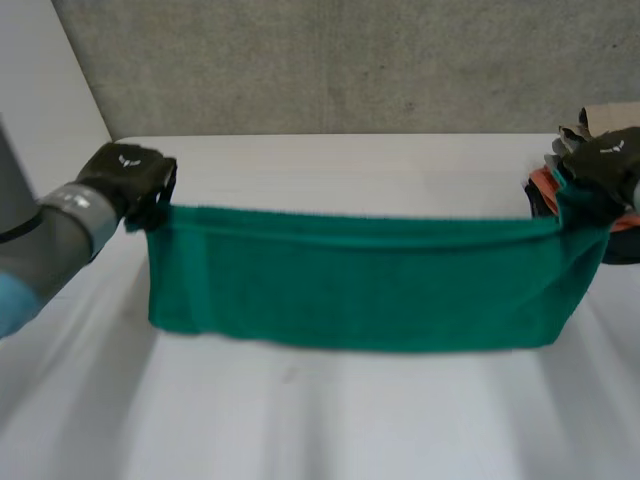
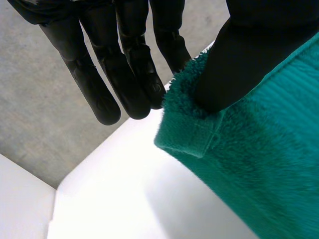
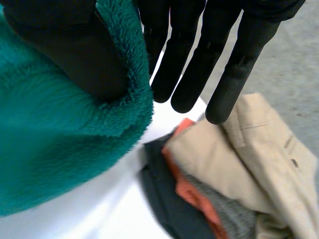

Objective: Fold the laundry.

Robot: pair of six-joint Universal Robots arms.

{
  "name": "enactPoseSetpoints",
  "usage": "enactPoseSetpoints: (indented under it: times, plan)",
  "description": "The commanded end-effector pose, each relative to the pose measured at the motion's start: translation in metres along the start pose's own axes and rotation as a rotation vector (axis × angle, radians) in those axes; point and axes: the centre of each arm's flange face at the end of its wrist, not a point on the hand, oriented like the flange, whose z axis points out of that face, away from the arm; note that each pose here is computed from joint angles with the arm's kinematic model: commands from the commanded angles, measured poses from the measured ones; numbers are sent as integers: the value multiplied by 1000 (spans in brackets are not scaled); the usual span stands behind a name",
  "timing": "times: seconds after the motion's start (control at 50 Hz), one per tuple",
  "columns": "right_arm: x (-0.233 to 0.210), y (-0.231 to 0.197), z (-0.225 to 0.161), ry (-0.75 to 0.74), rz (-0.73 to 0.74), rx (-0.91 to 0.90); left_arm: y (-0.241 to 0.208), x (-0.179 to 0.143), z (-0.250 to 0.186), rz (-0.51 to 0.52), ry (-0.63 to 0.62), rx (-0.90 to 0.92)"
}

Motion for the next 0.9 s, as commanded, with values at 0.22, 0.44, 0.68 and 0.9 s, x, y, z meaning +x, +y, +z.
enactPoseSetpoints:
  times: [0.22, 0.44, 0.68, 0.9]
  plan:
    - [77, -116, 22, 576, 150, 909, -164, -84, 22, 18, -558, 910]
    - [44, -69, 48, 426, 194, 695, -93, -57, 39, -30, -430, 680]
    - [-44, 41, 85, 54, 240, 210, 17, 4, 41, -48, -213, 361]
    - [-82, 73, 74, -160, 170, 178, 58, 26, 30, -52, -121, 233]
